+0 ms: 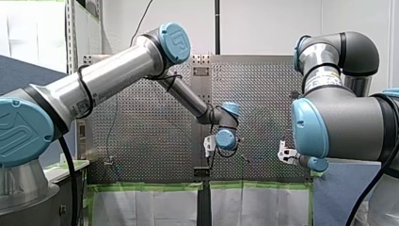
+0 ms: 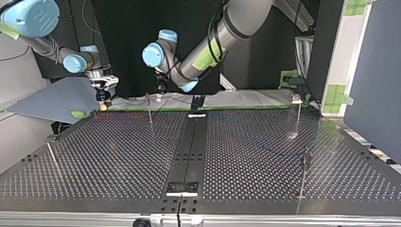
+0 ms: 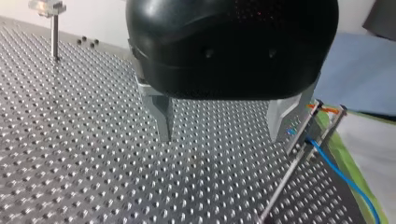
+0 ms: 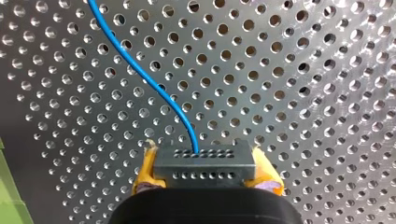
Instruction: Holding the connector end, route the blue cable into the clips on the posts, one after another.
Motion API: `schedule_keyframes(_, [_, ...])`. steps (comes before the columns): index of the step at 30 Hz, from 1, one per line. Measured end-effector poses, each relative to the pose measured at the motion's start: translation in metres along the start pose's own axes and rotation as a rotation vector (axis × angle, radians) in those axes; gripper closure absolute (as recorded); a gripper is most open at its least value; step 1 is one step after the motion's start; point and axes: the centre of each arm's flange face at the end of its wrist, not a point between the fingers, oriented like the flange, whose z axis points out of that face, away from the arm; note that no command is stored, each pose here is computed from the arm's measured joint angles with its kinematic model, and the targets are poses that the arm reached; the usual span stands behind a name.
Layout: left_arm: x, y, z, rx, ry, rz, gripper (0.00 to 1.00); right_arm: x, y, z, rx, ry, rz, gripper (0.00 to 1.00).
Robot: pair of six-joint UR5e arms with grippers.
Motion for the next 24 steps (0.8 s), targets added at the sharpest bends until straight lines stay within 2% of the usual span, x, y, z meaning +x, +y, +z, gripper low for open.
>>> schedule_keyframes(10, [-0.024, 0.023, -0.030, -0.095, 0.037, 0.041, 0.01, -0.001, -0.001, 0.000, 0.002, -0.003, 0.002, 1.00])
schedule_keyframes(24, [-0.057, 0.042, -0.073, -0.112, 0.048, 0.053, 0.01, -0.001, -0.003, 0.000, 0.008, -0.004, 0.001, 1.00])
